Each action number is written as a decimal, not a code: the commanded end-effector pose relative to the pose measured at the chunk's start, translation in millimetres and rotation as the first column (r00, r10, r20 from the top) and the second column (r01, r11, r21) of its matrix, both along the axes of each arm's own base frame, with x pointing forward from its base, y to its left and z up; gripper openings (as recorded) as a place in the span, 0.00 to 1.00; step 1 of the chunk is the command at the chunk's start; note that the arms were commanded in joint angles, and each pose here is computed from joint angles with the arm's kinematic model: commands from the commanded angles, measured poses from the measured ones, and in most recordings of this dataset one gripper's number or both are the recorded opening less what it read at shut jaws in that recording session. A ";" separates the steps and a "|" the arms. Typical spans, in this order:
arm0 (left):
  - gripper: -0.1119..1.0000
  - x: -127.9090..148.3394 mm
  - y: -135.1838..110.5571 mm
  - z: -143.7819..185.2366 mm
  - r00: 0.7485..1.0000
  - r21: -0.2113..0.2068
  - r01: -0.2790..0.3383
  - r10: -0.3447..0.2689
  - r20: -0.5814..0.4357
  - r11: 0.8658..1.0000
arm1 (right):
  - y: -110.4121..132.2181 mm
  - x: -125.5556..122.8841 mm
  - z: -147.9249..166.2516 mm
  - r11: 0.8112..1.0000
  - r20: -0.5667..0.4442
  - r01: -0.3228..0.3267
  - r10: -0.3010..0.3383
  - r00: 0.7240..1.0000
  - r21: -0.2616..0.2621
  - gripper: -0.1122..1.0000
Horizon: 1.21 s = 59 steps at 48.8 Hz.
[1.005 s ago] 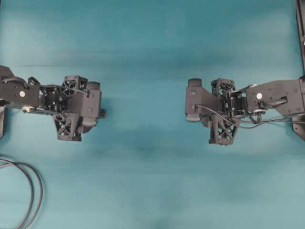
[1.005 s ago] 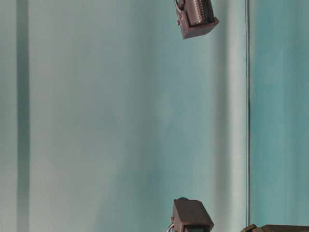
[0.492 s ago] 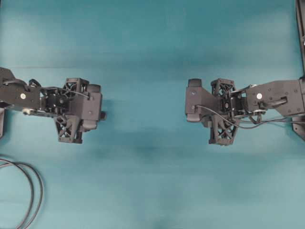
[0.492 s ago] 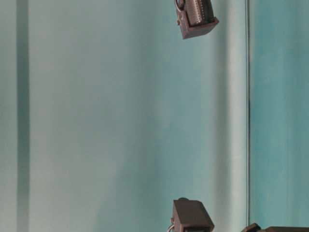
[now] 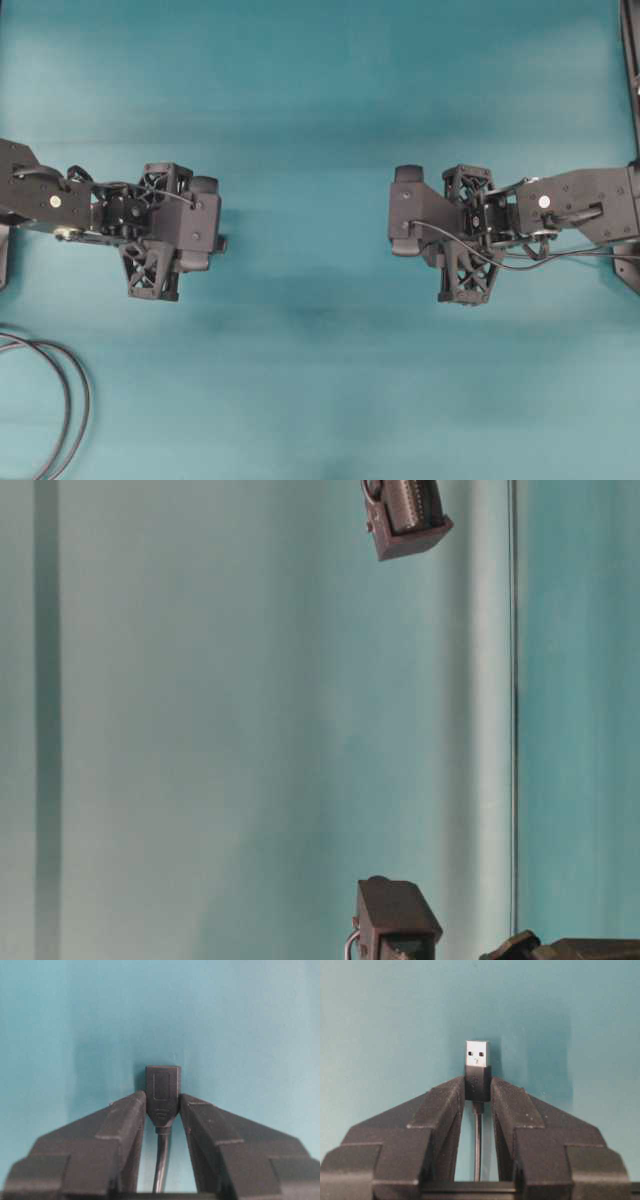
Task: Insert the USB using both arms.
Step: 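Close left gripper on the black USB socket body, then lift both connectors and rotate arms to face each other midair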
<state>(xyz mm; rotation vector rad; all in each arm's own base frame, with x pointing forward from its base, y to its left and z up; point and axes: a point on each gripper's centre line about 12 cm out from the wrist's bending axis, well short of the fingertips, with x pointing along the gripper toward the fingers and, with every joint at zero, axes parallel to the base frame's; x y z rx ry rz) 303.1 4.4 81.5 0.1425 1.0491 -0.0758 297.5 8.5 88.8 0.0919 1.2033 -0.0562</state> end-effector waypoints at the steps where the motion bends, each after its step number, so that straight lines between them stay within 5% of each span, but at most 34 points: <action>1: 0.37 2.3 -0.9 -4.0 1.000 0.011 0.022 -0.022 -0.003 1.000 | 5.3 3.3 3.1 1.000 0.018 -0.016 0.016 1.000 0.002 0.29; 17: 0.37 0.7 -1.2 -0.1 0.994 0.003 0.020 -0.019 -0.107 1.000 | 4.5 10.7 9.8 0.999 0.045 -0.039 0.040 0.998 -0.017 0.29; 27: 0.30 -3.6 -3.0 10.8 0.968 -0.004 0.030 -0.030 -0.250 1.000 | 3.8 21.4 24.7 0.997 0.089 -0.059 0.062 0.994 -0.039 0.28; 33: 0.30 -5.1 -3.3 17.4 0.963 -0.019 -0.017 0.011 -0.270 1.000 | 3.6 22.1 32.2 0.997 0.098 -0.059 0.063 0.993 -0.042 0.28; 42: 0.30 6.1 -4.6 35.3 0.980 -0.071 -0.122 0.108 -0.169 0.990 | 3.1 18.2 44.4 0.997 0.106 -0.056 0.061 0.993 -0.043 0.28; 49: 0.30 13.9 -3.5 64.9 0.973 -0.157 -0.230 0.222 -0.065 0.960 | 2.5 15.2 58.5 0.997 0.118 -0.057 0.062 0.991 -0.049 0.28; 59: 0.30 4.6 9.4 111.2 0.931 -0.310 -0.361 0.360 -0.062 0.879 | 0.6 9.6 84.0 0.996 0.163 -0.058 0.067 0.984 -0.060 0.28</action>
